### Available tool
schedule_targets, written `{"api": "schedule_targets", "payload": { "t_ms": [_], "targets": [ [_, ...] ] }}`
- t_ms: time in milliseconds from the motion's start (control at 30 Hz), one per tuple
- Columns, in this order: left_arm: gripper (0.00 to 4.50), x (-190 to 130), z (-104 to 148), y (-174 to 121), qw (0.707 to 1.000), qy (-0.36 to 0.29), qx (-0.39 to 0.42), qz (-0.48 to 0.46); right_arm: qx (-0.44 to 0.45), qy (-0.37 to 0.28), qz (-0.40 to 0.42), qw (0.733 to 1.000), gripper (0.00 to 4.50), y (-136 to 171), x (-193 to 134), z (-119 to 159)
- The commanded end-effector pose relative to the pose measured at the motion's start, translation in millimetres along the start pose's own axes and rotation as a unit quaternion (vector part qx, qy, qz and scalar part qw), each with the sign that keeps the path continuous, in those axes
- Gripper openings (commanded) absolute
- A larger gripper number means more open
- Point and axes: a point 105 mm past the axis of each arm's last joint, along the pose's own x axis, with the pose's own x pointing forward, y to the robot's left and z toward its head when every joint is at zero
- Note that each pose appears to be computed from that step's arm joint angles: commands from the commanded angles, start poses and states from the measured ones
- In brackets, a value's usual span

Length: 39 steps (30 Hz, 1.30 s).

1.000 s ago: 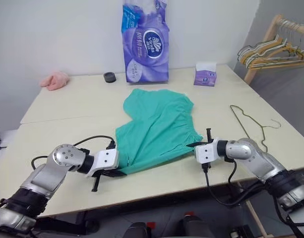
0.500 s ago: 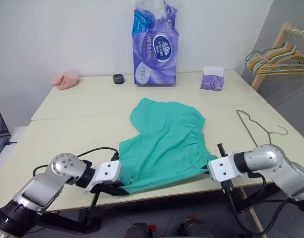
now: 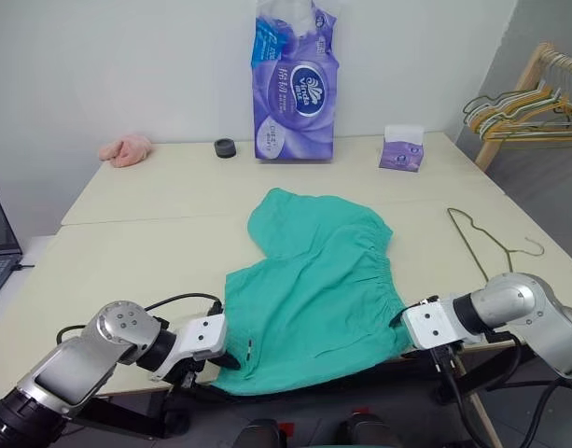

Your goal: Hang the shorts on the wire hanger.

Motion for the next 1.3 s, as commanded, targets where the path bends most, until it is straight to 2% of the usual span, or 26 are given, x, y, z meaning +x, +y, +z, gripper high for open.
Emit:
{"api": "schedule_targets", "payload": {
  "t_ms": [33, 67, 200, 333, 500, 633, 800, 933, 1167, 1267, 1300],
  "targets": [
    [3.85, -11, 32, 12, 0.997, -0.063, 0.022, 0.04, 0.05, -0.041, -0.088, 0.994, 3.99, -28, -38, 10],
    [4.07, -13, 40, 16, 0.995, -0.083, 0.023, 0.049, 0.076, -0.052, -0.114, 0.989, 4.25, -35, -47, 9],
    [4.07, -24, 83, 38, 0.977, -0.173, 0.049, 0.111, 0.19, -0.066, -0.258, 0.945, 4.25, -63, -86, -20],
    [4.07, -21, 121, 64, 0.95, -0.215, 0.106, 0.202, 0.33, -0.005, -0.433, 0.839, 4.25, -72, -112, -91],
    [4.07, -10, 146, 62, 0.942, -0.238, 0.141, 0.189, 0.476, 0.023, -0.513, 0.714, 4.25, -53, -121, -156],
    [4.07, 0, 155, 60, 0.941, -0.243, 0.157, 0.173, 0.529, 0.048, -0.542, 0.651, 4.25, -45, -119, -190],
    [4.07, 8, 156, 59, 0.942, -0.239, 0.171, 0.161, 0.571, 0.048, -0.552, 0.606, 4.25, -52, -113, -218],
    [4.07, 8, 158, 60, 0.941, -0.24, 0.175, 0.162, 0.587, 0.048, -0.551, 0.591, 4.25, -58, -110, -229],
    [4.07, 7, 162, 58, 0.94, -0.24, 0.179, 0.163, 0.607, 0.068, -0.517, 0.6, 4.25, -59, -94, -240],
    [4.07, 7, 163, 56, 0.94, -0.243, 0.178, 0.162, 0.624, 0.077, -0.501, 0.595, 4.25, -54, -88, -244],
    [4.1, 8, 163, 56, 0.94, -0.243, 0.178, 0.162, 0.631, 0.078, -0.491, 0.595, 4.09, -52, -84, -245]
  ]
}}
